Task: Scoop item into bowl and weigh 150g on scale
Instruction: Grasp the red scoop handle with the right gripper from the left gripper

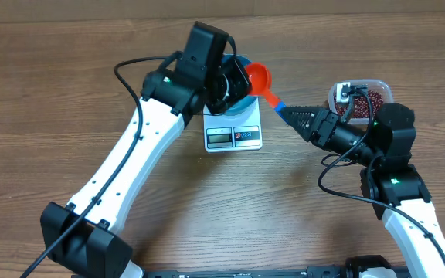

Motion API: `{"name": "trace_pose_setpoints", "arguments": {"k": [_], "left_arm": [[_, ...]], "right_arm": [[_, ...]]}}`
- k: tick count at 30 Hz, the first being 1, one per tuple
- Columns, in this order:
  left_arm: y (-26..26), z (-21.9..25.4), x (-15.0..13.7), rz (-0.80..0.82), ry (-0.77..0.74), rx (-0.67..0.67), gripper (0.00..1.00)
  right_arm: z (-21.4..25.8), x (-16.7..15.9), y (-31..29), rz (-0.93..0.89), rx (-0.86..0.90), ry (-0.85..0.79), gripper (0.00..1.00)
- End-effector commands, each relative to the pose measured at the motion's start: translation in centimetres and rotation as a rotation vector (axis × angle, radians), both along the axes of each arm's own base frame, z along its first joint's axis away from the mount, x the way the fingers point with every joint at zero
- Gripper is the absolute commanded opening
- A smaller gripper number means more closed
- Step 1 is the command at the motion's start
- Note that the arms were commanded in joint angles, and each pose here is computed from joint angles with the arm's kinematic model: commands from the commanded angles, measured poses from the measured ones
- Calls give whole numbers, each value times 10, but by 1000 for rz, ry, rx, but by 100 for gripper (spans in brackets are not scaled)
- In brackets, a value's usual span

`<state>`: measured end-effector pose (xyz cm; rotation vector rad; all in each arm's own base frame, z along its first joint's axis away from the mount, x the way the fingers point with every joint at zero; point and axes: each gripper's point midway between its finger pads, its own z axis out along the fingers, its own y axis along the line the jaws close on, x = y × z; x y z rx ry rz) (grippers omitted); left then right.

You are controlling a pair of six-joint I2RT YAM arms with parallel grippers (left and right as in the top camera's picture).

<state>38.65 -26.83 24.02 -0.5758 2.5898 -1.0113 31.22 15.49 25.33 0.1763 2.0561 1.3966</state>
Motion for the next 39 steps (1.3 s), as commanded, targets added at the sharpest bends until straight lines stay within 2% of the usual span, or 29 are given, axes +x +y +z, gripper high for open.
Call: {"name": "trace_pose_setpoints", "arguments": {"k": [1,7,11,15,24,35,39], "left_arm": [[-9,-4,-6,10,17,12,5],[-25,-6,-21,-35,24,21,5],[-27,-8,-26,-15,59,14,4],[-25,-10,-28,20,100,3,4],[-23,-10,-27,93,145,-25,4],[-16,-11,-21,112,135,-16,4],[-15,-11,-20,99,123,-7,4]], "right_arm": [[8,8,-2,-62,-2,-8,62],[8,8,-1,-67,13,12,43],[8,7,-1,-72,27,29,36],[9,6,-1,-75,37,39,33],[10,7,-4,-99,52,61,31],[12,8,-5,-107,67,72,31],[12,8,-5,-106,67,72,26]]}}
